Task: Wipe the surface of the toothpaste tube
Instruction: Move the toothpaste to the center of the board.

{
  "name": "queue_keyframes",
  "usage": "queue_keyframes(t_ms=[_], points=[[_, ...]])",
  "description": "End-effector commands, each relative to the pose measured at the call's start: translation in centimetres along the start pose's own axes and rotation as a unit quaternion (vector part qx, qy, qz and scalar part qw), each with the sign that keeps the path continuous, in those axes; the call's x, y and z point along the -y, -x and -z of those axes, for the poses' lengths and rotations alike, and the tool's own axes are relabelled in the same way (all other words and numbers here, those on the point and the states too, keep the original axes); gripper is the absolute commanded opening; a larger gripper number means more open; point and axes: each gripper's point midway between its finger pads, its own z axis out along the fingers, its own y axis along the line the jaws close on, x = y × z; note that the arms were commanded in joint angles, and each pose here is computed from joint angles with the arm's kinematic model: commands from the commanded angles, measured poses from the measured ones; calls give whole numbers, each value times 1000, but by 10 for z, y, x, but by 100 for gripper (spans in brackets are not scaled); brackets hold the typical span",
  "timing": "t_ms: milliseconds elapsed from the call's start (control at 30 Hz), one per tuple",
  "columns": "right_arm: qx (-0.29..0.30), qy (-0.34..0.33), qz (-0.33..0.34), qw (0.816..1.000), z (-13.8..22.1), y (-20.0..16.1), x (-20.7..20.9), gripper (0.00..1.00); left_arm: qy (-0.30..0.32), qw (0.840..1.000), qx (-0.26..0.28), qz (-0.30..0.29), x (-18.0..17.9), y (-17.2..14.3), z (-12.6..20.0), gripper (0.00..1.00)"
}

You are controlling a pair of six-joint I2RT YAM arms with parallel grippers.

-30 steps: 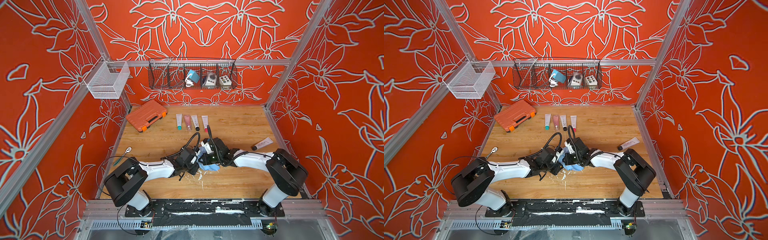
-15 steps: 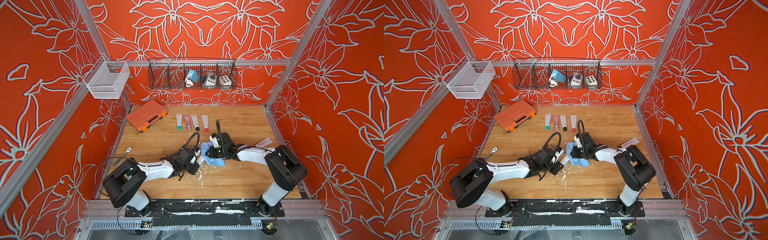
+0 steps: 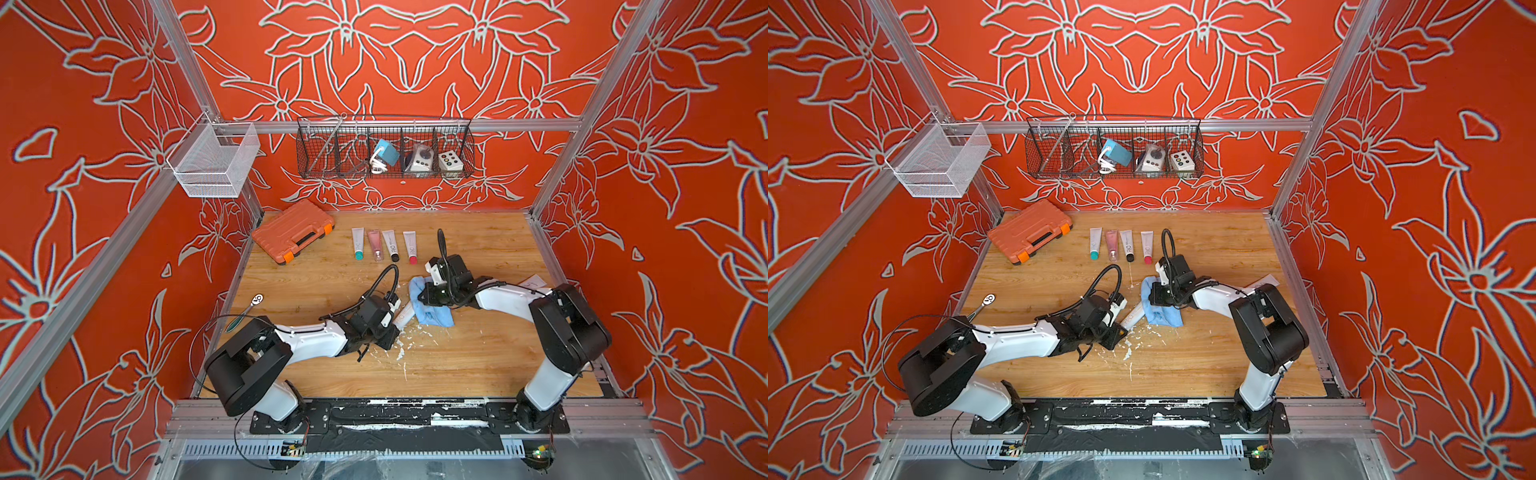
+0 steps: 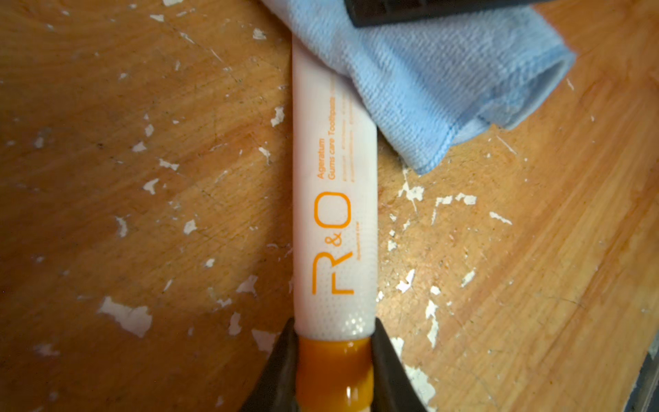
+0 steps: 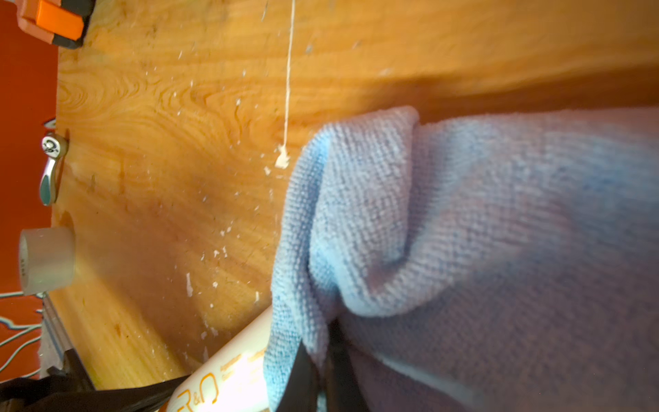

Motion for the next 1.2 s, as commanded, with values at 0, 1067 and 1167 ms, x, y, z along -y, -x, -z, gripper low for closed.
queue_keyframes(t_ms=[0, 1067, 1167], points=[[-12, -45, 4, 999, -1, 8, 24, 0, -23, 999, 35, -3, 10, 18, 8, 5], [255, -186, 84, 945, 299, 123, -29, 0, 110, 979, 66, 161, 1, 124, -53, 2], [253, -206, 58, 943, 317, 117, -16, 0, 116, 974, 78, 178, 2, 137, -67, 2]])
